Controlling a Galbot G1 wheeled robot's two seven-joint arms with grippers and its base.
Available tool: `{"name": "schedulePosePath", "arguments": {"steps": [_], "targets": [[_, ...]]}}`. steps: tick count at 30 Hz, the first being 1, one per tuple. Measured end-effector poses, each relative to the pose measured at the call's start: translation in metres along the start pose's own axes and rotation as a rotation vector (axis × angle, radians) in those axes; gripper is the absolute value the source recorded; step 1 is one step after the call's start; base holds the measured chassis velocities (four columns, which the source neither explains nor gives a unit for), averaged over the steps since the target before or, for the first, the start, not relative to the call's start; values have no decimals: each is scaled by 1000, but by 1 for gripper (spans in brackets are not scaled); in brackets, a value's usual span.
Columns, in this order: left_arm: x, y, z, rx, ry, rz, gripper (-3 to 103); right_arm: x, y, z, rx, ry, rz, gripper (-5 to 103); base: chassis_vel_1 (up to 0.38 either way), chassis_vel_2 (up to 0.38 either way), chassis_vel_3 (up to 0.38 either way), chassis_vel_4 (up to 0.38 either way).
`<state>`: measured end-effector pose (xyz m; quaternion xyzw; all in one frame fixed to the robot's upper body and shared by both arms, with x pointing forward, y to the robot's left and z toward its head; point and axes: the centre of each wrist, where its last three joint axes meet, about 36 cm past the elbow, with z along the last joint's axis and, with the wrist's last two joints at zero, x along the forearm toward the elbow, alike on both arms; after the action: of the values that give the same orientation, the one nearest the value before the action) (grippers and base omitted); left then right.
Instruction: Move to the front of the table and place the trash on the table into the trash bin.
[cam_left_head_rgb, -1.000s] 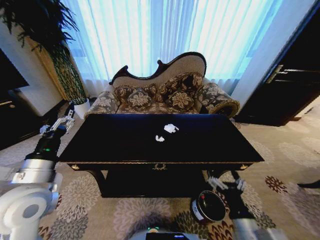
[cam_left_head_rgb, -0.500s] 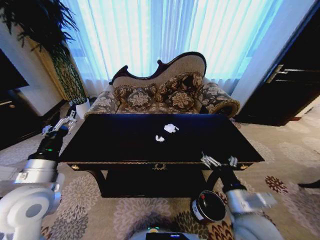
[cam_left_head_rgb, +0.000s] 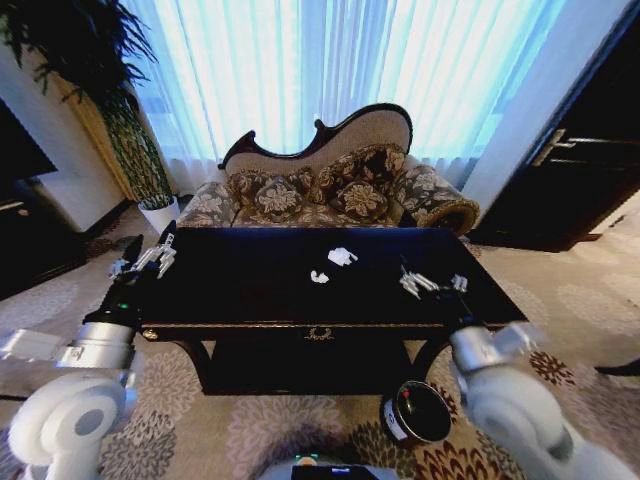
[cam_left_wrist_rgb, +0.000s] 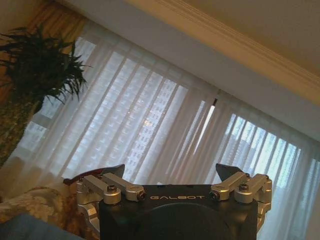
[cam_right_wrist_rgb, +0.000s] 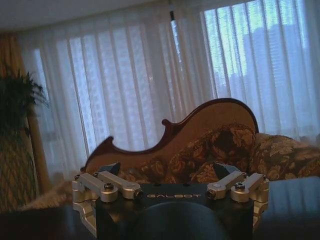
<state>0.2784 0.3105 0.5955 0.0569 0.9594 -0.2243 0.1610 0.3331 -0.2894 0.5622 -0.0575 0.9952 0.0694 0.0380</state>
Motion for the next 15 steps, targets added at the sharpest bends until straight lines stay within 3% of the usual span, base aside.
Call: {"name": "schedulePosePath", "arguments": {"steps": [6,15], "targets": [[-5,-5,2,5,-7,25,100,-45,-23,-8,107,34,-53,100,0,0,0,0],[-7,-4,-2,0,-33,20,100,-104,-15,-4,238,117,-137,100,0,0,0,0]]}}
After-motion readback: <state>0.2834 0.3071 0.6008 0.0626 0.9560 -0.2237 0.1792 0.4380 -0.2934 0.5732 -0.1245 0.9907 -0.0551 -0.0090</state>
